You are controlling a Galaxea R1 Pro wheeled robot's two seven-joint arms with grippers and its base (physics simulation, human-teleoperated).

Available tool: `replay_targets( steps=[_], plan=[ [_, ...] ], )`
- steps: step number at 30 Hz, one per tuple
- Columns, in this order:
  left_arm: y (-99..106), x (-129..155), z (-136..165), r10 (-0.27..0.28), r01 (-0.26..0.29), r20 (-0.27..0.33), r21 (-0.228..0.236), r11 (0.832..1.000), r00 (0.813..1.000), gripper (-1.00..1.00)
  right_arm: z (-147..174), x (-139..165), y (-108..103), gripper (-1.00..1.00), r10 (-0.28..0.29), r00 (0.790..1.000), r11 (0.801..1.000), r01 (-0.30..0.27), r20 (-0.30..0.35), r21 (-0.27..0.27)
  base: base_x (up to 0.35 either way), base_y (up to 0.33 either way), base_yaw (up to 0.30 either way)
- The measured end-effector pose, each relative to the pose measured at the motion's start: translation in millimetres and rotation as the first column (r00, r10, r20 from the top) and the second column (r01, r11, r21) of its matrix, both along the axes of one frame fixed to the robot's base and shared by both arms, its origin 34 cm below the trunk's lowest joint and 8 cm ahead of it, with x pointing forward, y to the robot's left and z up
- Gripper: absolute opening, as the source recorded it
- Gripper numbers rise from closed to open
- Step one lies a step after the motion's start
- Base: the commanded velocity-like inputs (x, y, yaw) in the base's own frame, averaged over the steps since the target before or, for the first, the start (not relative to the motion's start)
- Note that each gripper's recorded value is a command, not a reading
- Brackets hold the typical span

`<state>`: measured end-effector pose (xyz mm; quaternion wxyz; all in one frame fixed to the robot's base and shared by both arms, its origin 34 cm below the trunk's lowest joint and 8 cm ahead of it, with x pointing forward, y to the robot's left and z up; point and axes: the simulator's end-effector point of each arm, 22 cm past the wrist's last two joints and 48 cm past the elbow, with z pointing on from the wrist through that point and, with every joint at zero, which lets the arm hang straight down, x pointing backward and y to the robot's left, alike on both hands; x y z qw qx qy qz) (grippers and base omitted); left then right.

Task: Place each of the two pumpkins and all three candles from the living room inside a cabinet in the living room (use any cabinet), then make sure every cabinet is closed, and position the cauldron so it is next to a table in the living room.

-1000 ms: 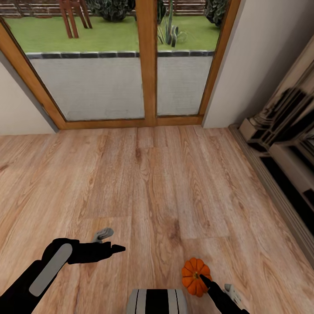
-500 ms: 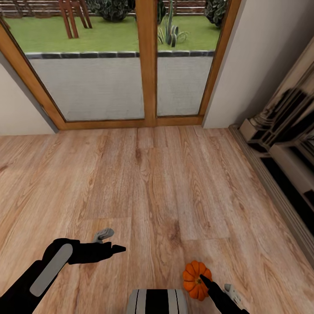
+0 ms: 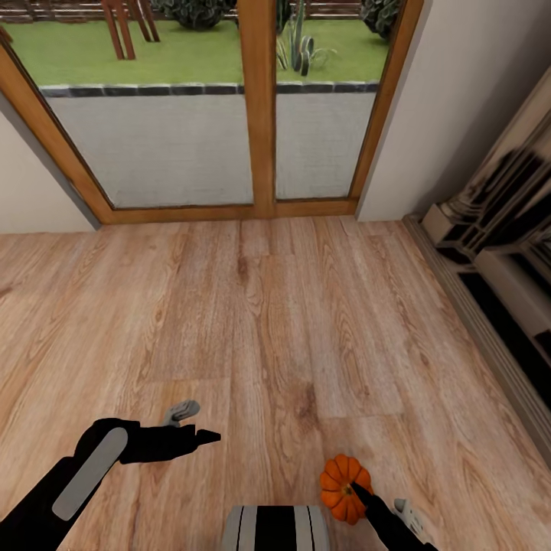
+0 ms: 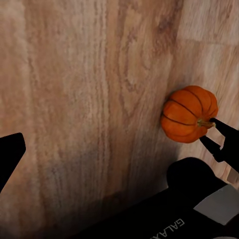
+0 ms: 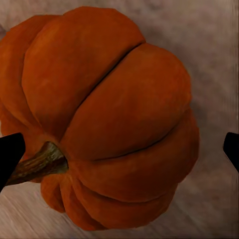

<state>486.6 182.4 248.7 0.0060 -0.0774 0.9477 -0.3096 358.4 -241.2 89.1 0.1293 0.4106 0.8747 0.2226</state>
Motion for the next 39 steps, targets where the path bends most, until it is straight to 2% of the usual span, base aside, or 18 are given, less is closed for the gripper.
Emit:
replay_targets(
  steps=[16, 21, 24, 31, 39],
  plan=[
    [0.1, -4.8, -8.3, 0.000, 0.000, -0.019, 0.000, 1.000, 1.000, 1.00, -6.6, -8.4, -1.0, 1.00, -0.005, 1.000, 1.000, 0.005, -0.024, -0.004, 0.014, 0.008, 0.000],
    [-0.2, -4.9, -8.2, 0.000, 0.000, -0.019, -0.001, 1.000, 1.000, 1.00, -5.5, -6.5, 0.4, 1.00, -0.001, 1.000, 1.000, 0.001, -0.015, 0.001, 0.054, 0.041, 0.000],
    [-0.1, -5.2, -8.3, -0.001, 0.001, -0.020, 0.000, 1.000, 1.000, 1.00, -1.9, 0.4, 1.5, 1.00, -0.021, 1.000, 1.000, 0.021, 0.011, 0.018, 0.111, 0.164, 0.000],
    [-0.2, -5.7, -8.7, -0.001, 0.001, -0.021, 0.000, 1.000, 1.000, 1.00, -1.0, -1.8, 7.7, 1.00, 0.010, 1.000, 1.000, -0.011, 0.014, 0.028, 0.061, 0.083, 0.000],
    [-0.3, -5.5, -8.7, -0.001, 0.001, -0.021, 0.000, 1.000, 1.000, 1.00, -1.1, -2.4, 7.7, 1.00, 0.013, 1.000, 0.999, -0.013, 0.013, 0.030, 0.012, 0.015, 0.000]
  ],
)
